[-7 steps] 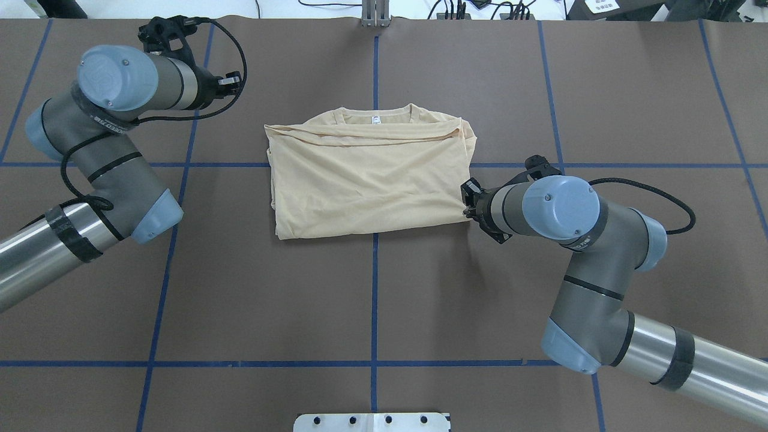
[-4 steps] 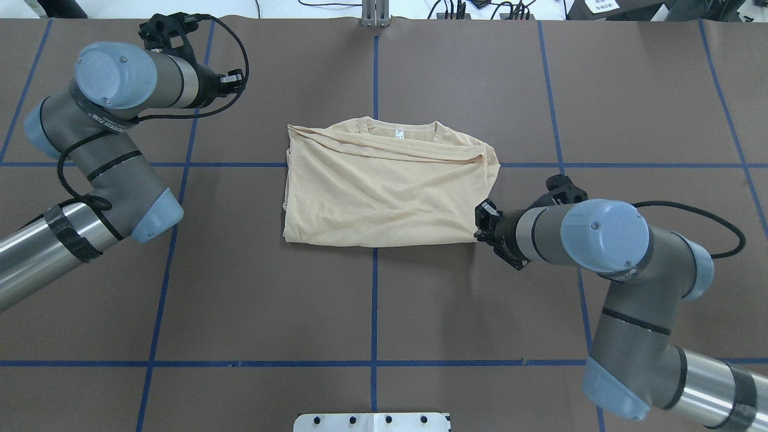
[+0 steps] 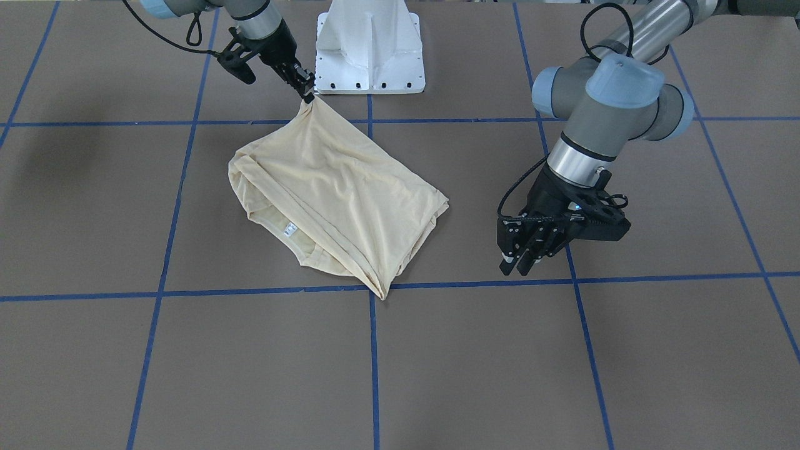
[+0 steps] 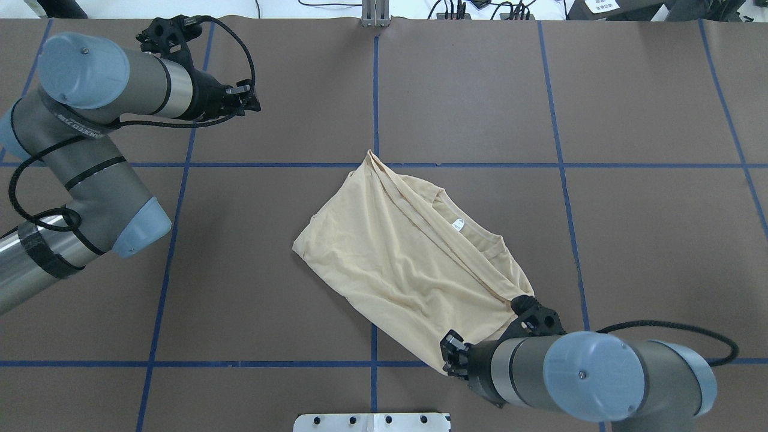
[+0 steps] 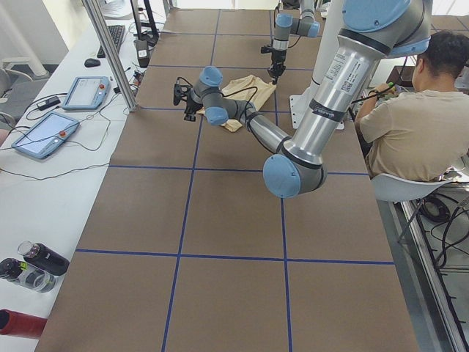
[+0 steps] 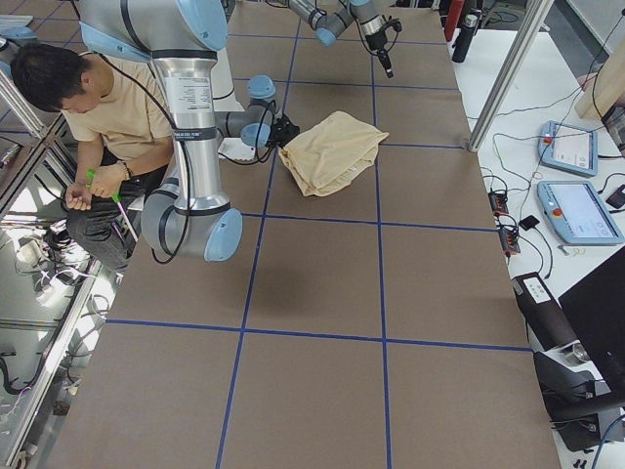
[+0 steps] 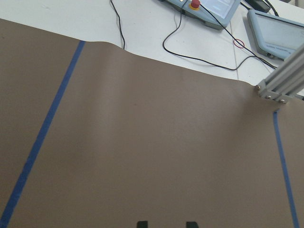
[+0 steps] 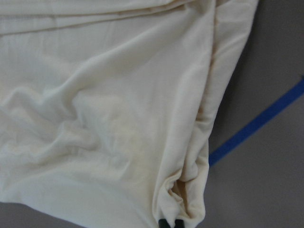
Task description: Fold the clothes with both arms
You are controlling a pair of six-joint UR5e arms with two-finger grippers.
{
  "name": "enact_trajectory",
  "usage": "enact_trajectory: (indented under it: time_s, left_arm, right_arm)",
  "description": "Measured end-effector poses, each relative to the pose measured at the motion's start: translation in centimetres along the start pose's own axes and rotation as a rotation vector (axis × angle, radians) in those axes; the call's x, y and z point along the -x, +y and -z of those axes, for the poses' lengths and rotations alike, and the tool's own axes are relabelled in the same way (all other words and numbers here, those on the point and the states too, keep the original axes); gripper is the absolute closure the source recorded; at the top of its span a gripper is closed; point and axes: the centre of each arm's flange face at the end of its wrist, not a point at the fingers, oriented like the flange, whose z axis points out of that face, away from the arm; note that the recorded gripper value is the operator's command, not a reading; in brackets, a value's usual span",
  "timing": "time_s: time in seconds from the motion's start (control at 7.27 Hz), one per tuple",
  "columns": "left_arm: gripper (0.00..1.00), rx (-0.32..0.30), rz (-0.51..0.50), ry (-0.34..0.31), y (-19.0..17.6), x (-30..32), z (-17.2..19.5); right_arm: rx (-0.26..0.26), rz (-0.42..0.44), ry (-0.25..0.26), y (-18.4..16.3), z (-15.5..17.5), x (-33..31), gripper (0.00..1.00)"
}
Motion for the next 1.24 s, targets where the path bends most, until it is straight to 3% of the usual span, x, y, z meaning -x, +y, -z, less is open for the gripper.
enact_trajectory:
  time_s: [0.14,0.41,0.69,0.96,1.24]
  left_arm:
    - [0.50,0.048,0.047,0.036,2.1,-0.5,1.6]
    - [0.31,0.139,0.125,0.073,8.8,-1.1,3.2]
    - [0.31,0.161,0.139,0.011,15.2,-1.4,1.1]
    - [0.33,0.190,0.104,-0.068,21.3,-1.7,-2.8]
    - [0.40,0.211,0.086,-0.097,23.7,-2.7,-5.9]
  right_arm:
    - [0.009,0.022,0.012,1.8,-0.5,-1.3,0.00]
    - [0.012,0.033,-0.010,2.6,0.6,-1.6,0.00]
    - [-0.013,-0.006,-0.074,-0.9,3.8,1.0,0.00]
    - [-0.061,-0.068,-0.108,-7.7,5.8,5.5,0.00]
    - [-0.088,-0.078,-0.115,-11.6,6.2,8.1,0.00]
